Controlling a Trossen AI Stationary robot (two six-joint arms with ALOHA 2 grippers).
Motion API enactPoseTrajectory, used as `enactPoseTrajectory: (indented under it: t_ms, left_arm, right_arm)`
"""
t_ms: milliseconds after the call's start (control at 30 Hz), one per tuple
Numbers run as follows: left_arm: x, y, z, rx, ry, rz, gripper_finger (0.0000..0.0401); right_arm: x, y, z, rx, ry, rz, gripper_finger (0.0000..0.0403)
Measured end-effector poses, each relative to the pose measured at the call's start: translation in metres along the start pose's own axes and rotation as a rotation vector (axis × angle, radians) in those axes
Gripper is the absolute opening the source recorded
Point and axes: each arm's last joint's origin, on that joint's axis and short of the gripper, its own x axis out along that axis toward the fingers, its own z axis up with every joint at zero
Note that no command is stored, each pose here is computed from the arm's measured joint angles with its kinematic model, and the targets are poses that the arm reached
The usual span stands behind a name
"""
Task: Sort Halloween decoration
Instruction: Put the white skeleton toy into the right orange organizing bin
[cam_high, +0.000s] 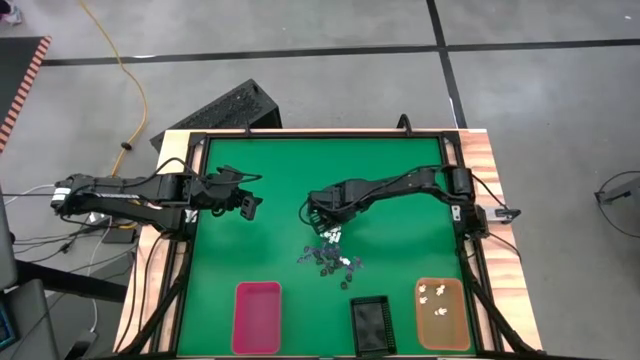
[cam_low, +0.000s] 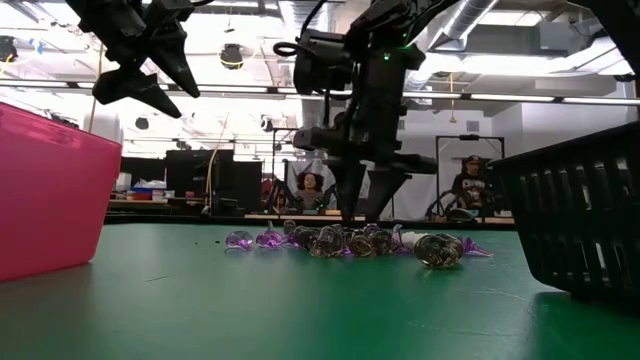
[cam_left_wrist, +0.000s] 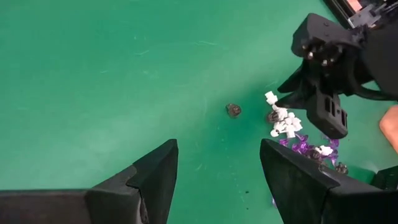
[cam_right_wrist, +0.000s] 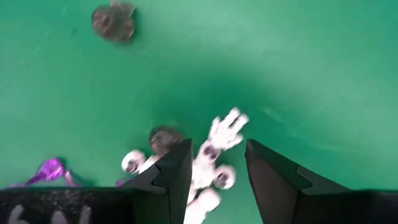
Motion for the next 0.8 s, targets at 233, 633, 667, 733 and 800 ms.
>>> enactPoseTrajectory:
  t_ms: [233, 633, 667, 733, 800]
  left_arm:
    - [0.0, 0.0, 0.0, 0.001, 0.002, 0.003, 0.0219]
    - [0.0, 0.0, 0.0, 0.008, 0.0, 0.003, 0.0219]
    - [0.0, 0.0, 0.0, 0.008, -0.001, 0.002, 0.0219]
    - [0.0, 0.0, 0.0, 0.008, -0.001, 0.002, 0.0219]
    - [0.0, 0.0, 0.0, 0.007, -0.002, 0.002, 0.0219]
  right_arm:
    - [0.017, 0.002, -0.003, -0.006, 0.038, -0.007, 0.0164]
    - [0.023, 0.002, -0.003, -0.036, 0.062, -0.007, 0.0106]
    - [0.023, 0.002, -0.003, -0.037, 0.063, -0.006, 0.0092]
    - [0.023, 0.002, -0.003, -0.046, 0.064, -0.002, 0.0066]
    - [0.023, 0.002, -0.003, -0.062, 0.066, 0.0, 0.0046]
